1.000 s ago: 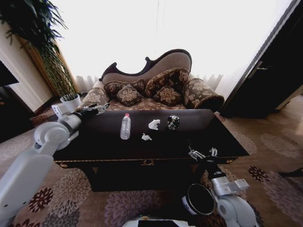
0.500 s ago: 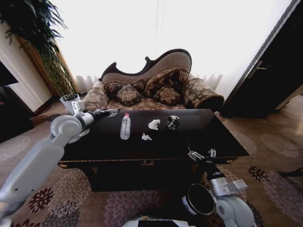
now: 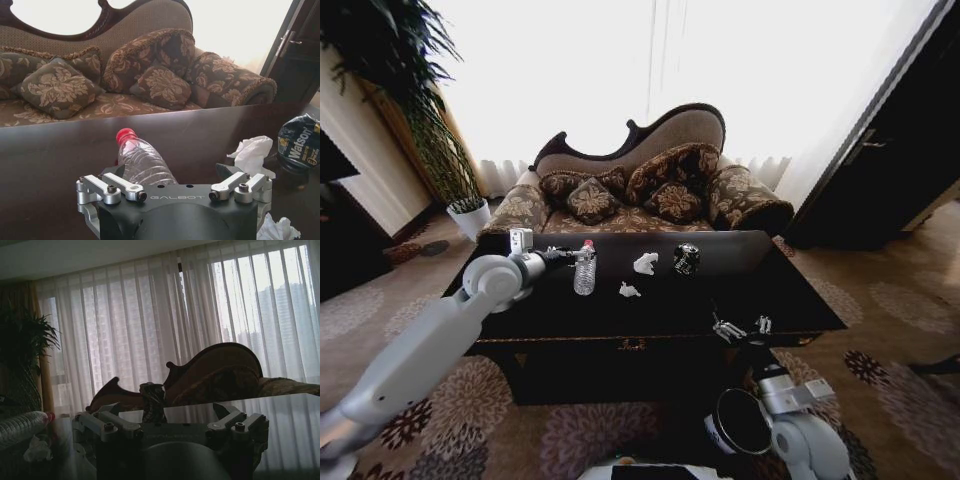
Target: Move to the front of the table and place the trash on the table into the trash bin.
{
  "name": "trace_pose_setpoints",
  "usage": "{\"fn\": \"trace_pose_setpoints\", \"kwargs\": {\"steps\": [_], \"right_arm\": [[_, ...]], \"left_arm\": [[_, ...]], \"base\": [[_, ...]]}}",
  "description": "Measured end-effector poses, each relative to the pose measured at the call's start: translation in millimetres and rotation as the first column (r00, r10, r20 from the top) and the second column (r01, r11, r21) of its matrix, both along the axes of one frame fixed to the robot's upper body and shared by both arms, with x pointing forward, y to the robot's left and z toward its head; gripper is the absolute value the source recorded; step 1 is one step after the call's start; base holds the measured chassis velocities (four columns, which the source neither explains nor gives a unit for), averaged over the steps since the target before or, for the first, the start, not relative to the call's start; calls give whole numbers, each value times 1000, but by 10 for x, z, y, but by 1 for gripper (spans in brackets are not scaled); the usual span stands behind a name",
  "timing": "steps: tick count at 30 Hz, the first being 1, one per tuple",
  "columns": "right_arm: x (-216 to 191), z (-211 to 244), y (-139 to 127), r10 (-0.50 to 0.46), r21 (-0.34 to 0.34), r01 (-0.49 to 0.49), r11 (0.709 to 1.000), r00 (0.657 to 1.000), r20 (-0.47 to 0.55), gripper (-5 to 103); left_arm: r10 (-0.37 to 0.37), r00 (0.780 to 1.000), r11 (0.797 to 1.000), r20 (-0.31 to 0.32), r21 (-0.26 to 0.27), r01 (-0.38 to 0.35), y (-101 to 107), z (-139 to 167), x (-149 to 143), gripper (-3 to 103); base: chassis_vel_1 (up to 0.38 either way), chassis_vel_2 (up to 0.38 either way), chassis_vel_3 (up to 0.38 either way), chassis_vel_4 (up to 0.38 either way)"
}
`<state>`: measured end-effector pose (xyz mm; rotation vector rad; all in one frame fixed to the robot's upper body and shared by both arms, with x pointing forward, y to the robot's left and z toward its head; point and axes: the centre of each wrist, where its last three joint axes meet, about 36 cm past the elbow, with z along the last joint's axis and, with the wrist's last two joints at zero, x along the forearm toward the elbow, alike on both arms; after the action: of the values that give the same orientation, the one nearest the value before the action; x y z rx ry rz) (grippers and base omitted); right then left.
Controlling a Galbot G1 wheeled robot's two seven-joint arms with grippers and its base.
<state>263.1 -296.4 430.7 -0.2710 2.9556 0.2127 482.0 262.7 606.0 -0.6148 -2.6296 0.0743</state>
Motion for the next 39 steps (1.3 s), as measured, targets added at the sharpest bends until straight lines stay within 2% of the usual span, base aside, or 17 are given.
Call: {"fn": "trace_pose_setpoints", "kwargs": {"steps": [21,33,35,37,39], "right_arm": [[-6,-16,-25,-5,-5,5,1000,1000,-4,100],[-3,-37,-33,-7,-3,7,1000,1000,-6,100],[-2,-37,-29,-7,-2,7,1000,1000,-6,100],[-1,-37,-28,-6,-2,6,1000,1000,-6,100],[-1,-38,-27,-6,-2,6,1000,1000,-6,100]], "left_arm": [[-23,999,1000,-31,-4,23,-178,-307,-44,100],[-17,999,1000,-44,6,18,-164,-428,-133,102],[-13,999,1000,-41,6,14,-139,-422,-136,99],[-11,999,1000,-37,3,11,-118,-419,-137,89],[-12,999,1000,-37,1,12,-115,-423,-139,89]], "base": [[0,0,0,0],[0,0,0,0],[0,0,0,0],[0,0,0,0],[0,0,0,0]]}}
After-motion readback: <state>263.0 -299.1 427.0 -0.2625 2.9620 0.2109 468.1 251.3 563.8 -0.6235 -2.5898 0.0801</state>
